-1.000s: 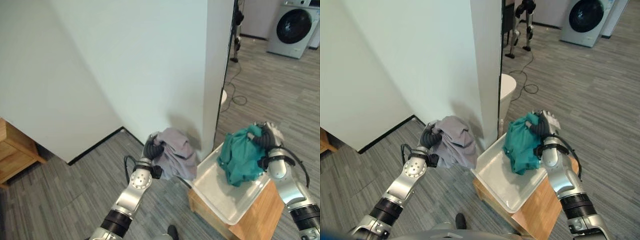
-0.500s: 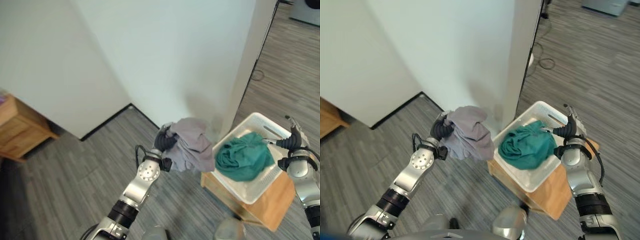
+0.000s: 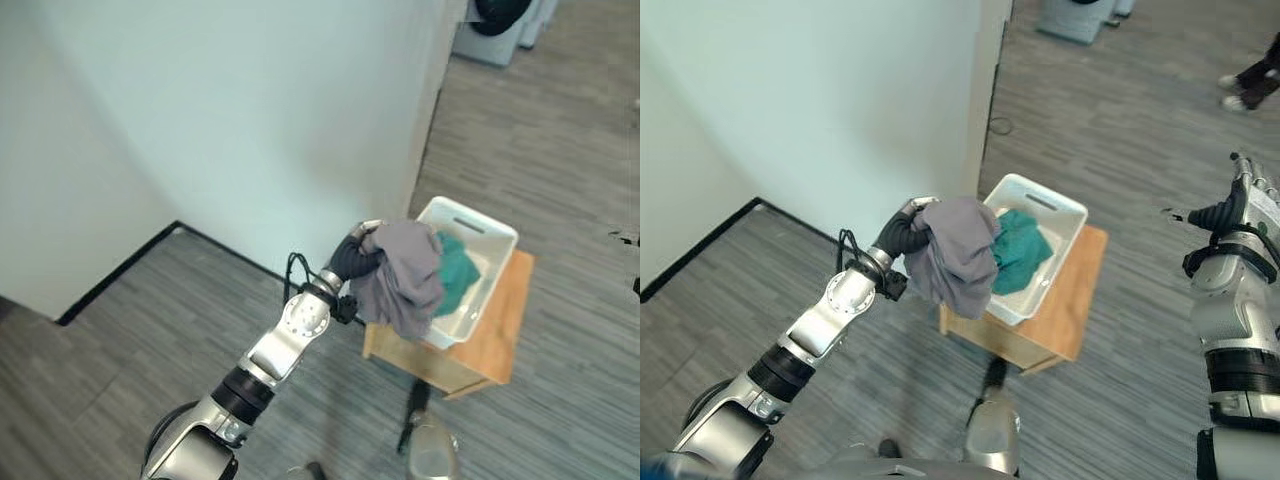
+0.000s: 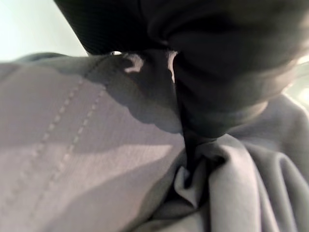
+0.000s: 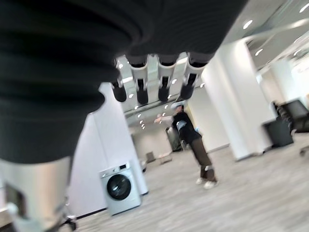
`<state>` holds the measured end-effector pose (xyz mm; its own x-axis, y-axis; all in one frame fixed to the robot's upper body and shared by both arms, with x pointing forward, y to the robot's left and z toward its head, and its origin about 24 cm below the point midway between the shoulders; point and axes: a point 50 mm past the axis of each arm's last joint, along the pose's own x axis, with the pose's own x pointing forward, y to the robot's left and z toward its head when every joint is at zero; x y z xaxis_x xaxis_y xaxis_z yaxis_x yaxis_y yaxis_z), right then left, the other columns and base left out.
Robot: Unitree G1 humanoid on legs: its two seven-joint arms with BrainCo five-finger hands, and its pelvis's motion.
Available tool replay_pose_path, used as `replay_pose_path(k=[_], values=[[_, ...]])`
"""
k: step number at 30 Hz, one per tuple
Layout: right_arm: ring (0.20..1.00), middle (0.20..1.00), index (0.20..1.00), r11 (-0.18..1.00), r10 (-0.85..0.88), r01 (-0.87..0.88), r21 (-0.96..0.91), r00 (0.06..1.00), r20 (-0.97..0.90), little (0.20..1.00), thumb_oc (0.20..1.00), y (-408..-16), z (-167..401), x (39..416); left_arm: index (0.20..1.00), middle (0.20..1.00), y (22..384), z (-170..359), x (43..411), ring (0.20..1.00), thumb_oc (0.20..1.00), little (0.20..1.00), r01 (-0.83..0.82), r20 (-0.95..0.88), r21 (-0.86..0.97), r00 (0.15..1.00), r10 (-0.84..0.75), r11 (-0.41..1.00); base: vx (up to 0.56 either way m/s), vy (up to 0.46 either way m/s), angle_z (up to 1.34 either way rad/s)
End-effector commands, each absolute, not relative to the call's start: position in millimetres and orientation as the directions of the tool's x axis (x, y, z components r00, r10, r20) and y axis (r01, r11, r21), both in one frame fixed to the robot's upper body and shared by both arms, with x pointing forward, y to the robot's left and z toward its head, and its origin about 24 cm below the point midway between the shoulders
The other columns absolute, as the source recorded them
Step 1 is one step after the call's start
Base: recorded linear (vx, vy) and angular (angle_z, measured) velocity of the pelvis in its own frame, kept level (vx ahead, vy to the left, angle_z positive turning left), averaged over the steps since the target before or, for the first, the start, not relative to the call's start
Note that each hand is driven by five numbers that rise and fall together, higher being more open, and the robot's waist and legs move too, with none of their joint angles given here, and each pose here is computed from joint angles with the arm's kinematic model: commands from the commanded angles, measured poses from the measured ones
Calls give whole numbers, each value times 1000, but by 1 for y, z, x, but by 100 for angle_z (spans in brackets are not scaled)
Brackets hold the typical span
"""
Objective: Pick up bed clothes into laundry basket.
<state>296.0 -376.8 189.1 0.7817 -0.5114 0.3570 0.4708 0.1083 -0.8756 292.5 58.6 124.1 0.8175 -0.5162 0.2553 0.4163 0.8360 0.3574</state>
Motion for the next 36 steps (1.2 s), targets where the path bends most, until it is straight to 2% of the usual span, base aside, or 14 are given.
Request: replay_pose_path(k=[1,4,11,13,16,18,20,21,22,27,36], values=[[1000,1000,1000,-91,-360,534,-841,769,527,1000,1000,-359,268,319,200,200,27,186,281,200,200,200,467,504,354,635,-585,811,-247,1,-46],[1000,1000,1000,-126,-340,525,-842,774,534,1000,1000,-353,284,328,200,200,24,192,282,200,200,200,440,518,385,625,-584,811,-124,-65,-94],[1000,1000,1000,-27,-211,533,-845,824,526,1000,1000,-311,291,348,200,200,21,180,315,200,200,200,247,458,492,742,-490,835,-4,-68,-74],[1000,1000,1000,14,-174,541,-841,829,531,1000,1000,-300,290,348,200,200,25,184,326,200,200,200,130,460,597,753,-471,792,47,-21,-22],[1000,1000,1000,41,-116,554,-832,829,546,1000,1000,-286,297,348,200,200,35,183,338,200,200,200,54,452,641,780,-433,765,55,61,-9],[1000,1000,1000,146,2,615,-775,783,622,1000,1000,-253,321,348,200,200,52,194,361,200,200,200,-84,435,758,804,-405,647,25,91,-54],[1000,1000,1000,172,21,603,-779,789,615,1000,1000,-248,320,349,200,200,57,200,365,200,200,200,-119,439,780,804,-401,615,4,37,-105],[1000,1000,1000,224,39,630,-744,757,653,1000,1000,-243,328,342,200,200,65,214,369,200,200,200,-187,446,831,787,-426,523,9,73,-51],[1000,1000,1000,258,49,645,-720,735,676,1000,1000,-240,332,338,200,200,70,221,372,200,200,200,-209,446,842,788,-425,498,11,84,23],[1000,1000,1000,264,24,658,-705,726,687,1000,1000,-253,323,327,200,200,77,224,373,200,200,200,-250,422,884,790,-445,394,43,39,26],[1000,1000,1000,259,63,694,-672,682,729,1000,1000,-245,340,321,200,200,81,204,384,200,200,200,-239,370,907,845,-387,346,-81,59,-2]])
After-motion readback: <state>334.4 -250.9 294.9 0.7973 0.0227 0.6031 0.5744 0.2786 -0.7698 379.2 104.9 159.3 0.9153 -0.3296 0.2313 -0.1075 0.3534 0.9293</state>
